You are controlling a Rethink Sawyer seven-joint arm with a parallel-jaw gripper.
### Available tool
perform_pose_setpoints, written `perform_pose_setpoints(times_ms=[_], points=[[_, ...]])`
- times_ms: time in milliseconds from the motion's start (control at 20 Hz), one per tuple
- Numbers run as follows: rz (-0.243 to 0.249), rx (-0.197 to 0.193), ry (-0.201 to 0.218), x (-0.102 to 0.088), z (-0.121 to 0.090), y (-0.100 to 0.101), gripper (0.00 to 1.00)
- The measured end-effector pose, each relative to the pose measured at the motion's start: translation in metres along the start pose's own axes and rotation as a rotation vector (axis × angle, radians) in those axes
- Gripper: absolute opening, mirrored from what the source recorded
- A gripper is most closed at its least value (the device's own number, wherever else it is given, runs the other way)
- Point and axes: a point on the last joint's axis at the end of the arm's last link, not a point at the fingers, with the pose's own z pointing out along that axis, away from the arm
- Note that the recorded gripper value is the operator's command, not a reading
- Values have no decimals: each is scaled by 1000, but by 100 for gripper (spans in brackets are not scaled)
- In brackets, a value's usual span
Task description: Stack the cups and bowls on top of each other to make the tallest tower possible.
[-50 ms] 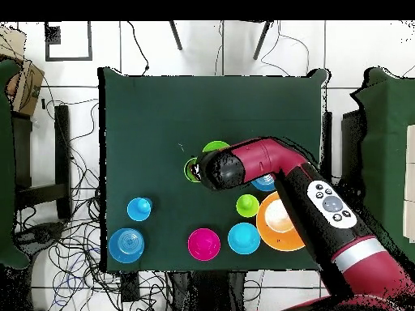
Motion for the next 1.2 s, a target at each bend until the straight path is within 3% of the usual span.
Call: perform_pose_setpoints(times_ms=[250, 800, 1200], points=[[-43, 19, -7, 4, -1, -12, 0], [-67, 32, -38, 15, -12, -45, 0], [-90, 44, -40, 20, -13, -54, 0]])
